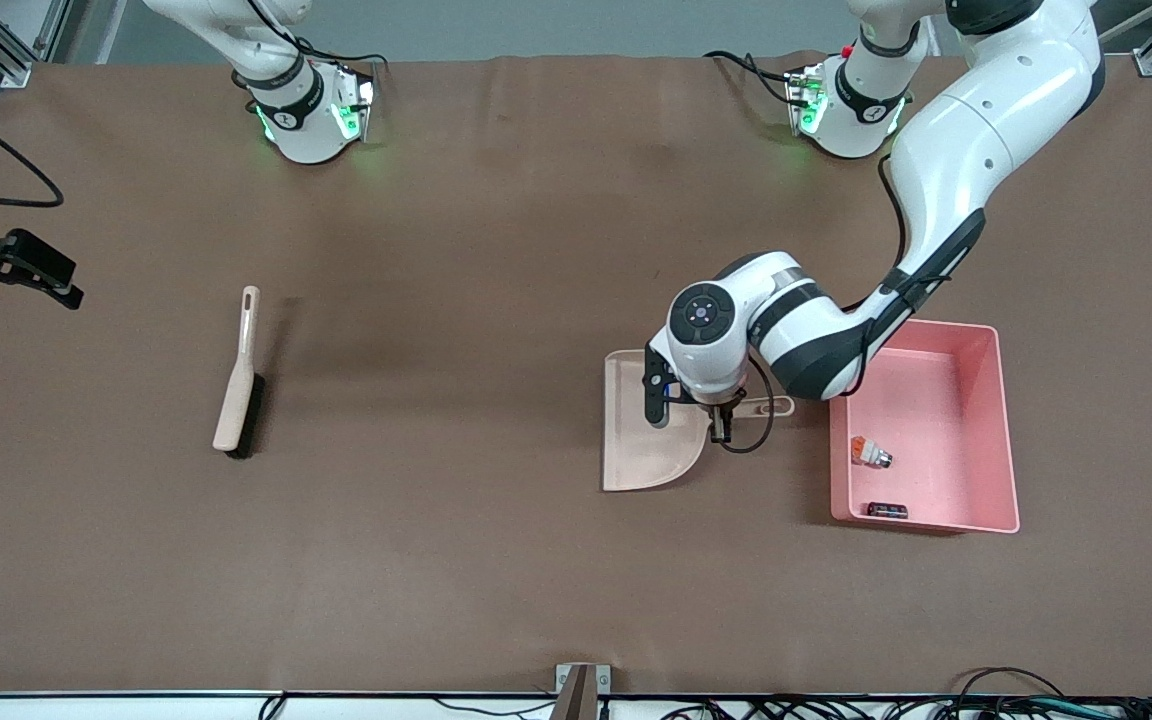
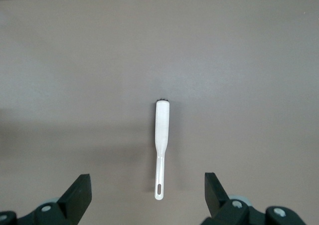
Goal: Clean e-waste and dump in bin
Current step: 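Lower the dustpan onto the table and open the left gripper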
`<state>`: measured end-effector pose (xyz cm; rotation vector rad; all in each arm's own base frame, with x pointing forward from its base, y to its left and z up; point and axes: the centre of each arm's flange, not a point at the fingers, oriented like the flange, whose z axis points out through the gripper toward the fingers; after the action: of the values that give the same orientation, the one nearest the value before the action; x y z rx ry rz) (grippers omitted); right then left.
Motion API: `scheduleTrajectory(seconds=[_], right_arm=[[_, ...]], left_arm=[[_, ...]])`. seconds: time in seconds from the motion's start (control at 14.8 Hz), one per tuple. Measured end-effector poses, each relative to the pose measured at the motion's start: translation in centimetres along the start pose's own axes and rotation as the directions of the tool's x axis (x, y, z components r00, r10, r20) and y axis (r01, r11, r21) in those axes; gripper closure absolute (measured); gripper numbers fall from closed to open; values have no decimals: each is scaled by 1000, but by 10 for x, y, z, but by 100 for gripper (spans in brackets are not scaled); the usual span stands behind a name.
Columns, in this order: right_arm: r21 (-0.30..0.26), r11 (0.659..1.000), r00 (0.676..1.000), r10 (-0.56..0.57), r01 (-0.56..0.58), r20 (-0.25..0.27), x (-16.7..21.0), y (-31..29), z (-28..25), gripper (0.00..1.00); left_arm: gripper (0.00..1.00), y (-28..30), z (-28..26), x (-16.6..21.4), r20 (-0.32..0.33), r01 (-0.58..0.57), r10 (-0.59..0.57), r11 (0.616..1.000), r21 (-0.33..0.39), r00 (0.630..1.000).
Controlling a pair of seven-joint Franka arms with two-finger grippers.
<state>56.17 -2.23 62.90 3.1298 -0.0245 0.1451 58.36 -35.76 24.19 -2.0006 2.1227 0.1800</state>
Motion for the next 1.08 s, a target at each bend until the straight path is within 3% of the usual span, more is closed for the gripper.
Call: scheduleTrajectory(seconds=[0.61,0.74,1.08], right_arm=[[0,999,997,33,-33,64,-8,18,6,0],[-1,999,997,38,-38,65,-8,21,6,0],[-1,999,997,47,-47,61,-8,26,5,0]], left_arm=[[67,9,11,3,-13,-6,7,1000,11,1000],[54,12,12,5,-11,46,-46,999,8,999],[4,14,3,2,7,259,-259,965,-49,966]])
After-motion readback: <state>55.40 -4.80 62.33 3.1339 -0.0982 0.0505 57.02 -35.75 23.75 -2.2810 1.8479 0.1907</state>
